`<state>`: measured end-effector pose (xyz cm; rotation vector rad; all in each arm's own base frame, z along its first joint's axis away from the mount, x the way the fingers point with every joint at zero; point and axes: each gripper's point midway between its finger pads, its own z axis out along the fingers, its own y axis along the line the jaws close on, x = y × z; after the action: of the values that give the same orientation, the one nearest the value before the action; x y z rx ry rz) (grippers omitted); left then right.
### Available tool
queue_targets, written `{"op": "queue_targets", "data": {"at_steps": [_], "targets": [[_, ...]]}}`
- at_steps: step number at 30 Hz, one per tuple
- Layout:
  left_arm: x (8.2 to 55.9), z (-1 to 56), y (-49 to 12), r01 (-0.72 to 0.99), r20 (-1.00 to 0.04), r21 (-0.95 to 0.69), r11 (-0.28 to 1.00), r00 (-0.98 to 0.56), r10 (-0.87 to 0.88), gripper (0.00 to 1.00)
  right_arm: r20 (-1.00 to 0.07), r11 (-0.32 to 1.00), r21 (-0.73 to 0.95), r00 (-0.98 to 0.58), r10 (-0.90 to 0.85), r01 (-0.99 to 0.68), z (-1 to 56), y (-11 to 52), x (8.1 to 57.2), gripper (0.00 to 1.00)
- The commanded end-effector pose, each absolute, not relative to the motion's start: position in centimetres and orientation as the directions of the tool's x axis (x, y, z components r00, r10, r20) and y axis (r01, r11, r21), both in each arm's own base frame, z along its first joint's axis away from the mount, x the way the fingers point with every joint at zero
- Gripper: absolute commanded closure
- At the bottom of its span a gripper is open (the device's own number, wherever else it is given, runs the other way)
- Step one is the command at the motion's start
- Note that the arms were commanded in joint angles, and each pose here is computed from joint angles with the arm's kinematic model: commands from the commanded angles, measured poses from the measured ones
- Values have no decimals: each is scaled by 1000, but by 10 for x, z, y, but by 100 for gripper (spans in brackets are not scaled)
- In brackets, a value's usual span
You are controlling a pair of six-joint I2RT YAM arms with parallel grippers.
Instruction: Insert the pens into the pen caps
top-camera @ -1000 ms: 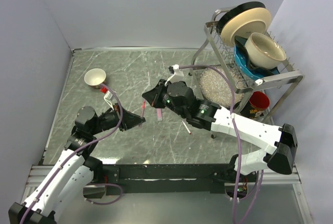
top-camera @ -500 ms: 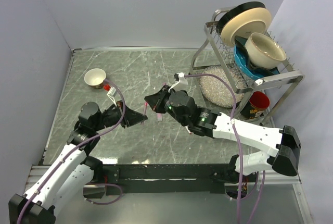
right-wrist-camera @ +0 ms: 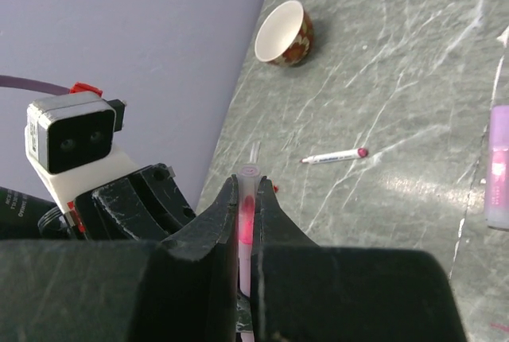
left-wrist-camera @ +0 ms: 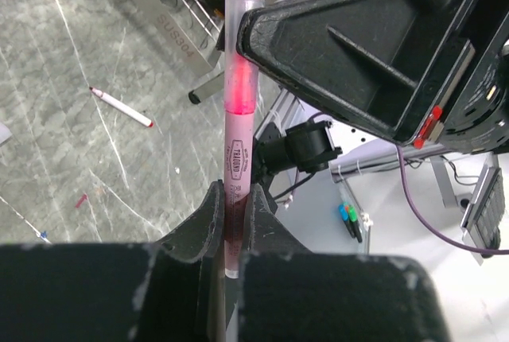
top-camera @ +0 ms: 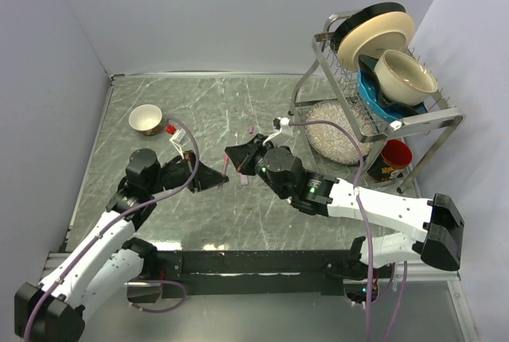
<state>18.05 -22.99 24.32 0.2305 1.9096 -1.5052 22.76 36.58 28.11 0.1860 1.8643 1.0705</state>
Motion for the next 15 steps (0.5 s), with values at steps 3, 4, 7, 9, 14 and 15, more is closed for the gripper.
{"op": "queue_targets", "data": {"at_steps": [3,4,7,9,14,15], "targets": [[244,336,-214,667,-746,-645,372,-443,-497,99,-565,404,791,-801,195,-460,245,413,102,100],[243,344,-214,688,-751,-631,358,-428,-503,99,-571,365,799,-795,206,-479,255,413,98,100],[236,357,-211,722,-749,-621,305,-431,-504,99,-573,298,809,-793,208,-507,265,408,88,100],[231,367,-211,750,-752,-605,269,-425,-504,99,-571,262,814,-798,193,-519,266,406,81,100],[227,371,-215,777,-767,-583,237,-432,-475,99,-572,153,820,-802,173,-552,279,411,66,100],[226,371,-215,776,-766,-586,233,-435,-474,99,-572,155,820,-802,174,-552,281,411,66,100]]}}
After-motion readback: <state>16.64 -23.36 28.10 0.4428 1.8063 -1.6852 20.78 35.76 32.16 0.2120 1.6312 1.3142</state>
